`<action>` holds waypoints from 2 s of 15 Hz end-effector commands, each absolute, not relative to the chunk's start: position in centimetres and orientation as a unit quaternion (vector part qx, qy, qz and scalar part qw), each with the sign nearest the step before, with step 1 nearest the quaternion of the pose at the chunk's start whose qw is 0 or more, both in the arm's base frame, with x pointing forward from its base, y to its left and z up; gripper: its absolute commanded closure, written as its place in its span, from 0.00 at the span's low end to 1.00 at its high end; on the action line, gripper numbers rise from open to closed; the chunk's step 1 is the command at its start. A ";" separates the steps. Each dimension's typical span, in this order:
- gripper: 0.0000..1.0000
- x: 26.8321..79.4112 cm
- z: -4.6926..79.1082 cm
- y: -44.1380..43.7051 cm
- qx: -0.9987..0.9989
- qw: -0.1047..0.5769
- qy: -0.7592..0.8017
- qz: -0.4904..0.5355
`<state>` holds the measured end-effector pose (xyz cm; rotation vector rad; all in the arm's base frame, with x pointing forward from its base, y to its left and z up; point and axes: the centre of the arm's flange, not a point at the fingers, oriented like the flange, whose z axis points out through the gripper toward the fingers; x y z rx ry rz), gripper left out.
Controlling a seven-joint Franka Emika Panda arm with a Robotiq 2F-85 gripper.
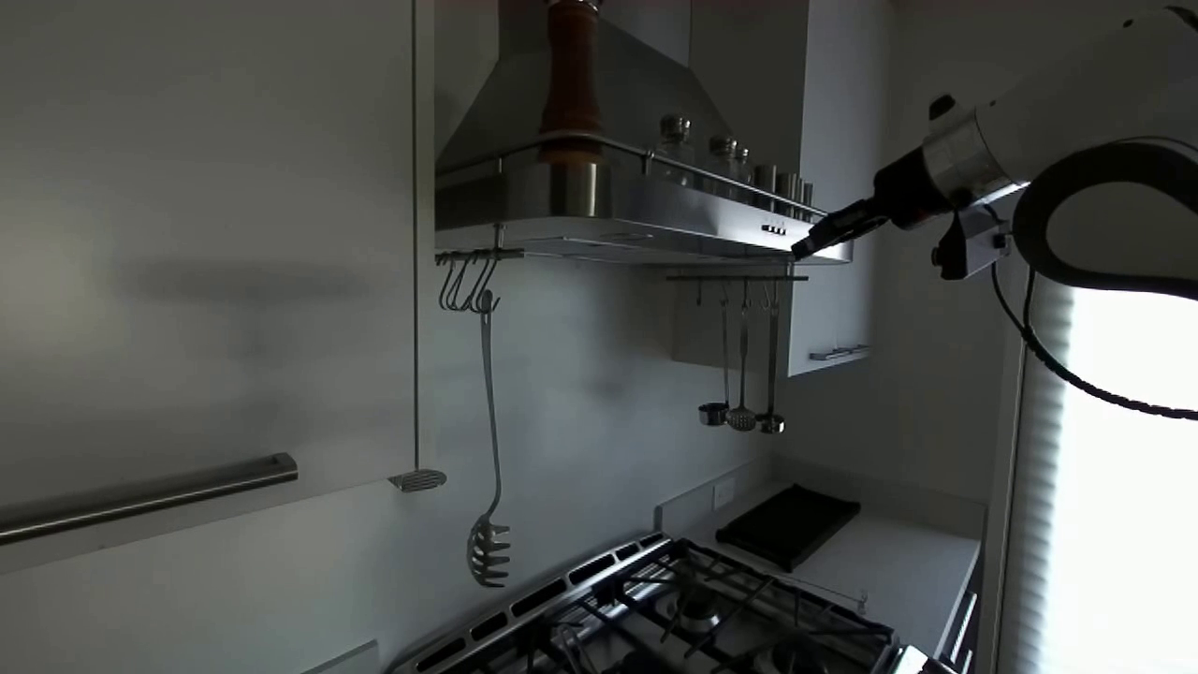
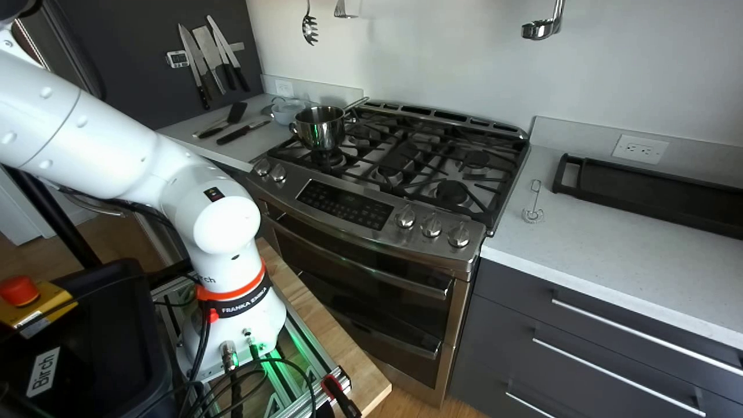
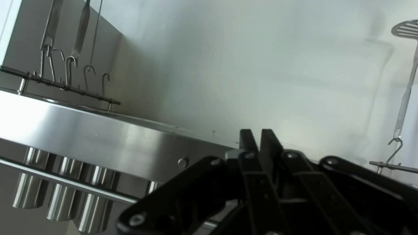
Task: Press a button on the range hood to turn on the light
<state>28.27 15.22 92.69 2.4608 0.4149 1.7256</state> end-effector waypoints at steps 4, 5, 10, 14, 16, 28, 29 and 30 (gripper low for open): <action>1.00 29.6 93.4 15.6 0.779 0.023 0.145 0.610; 1.00 29.8 93.4 15.6 0.775 0.022 0.144 0.615; 1.00 30.6 93.5 15.7 0.763 0.017 0.145 0.630; 1.00 31.1 93.4 15.4 0.762 0.004 0.144 0.632; 1.00 31.2 93.3 15.2 0.762 0.001 0.143 0.631; 1.00 31.4 93.0 14.7 0.770 -0.011 0.129 0.625; 1.00 31.4 93.1 14.6 0.770 -0.010 0.127 0.625; 1.00 31.4 93.1 14.7 0.772 -0.011 0.123 0.624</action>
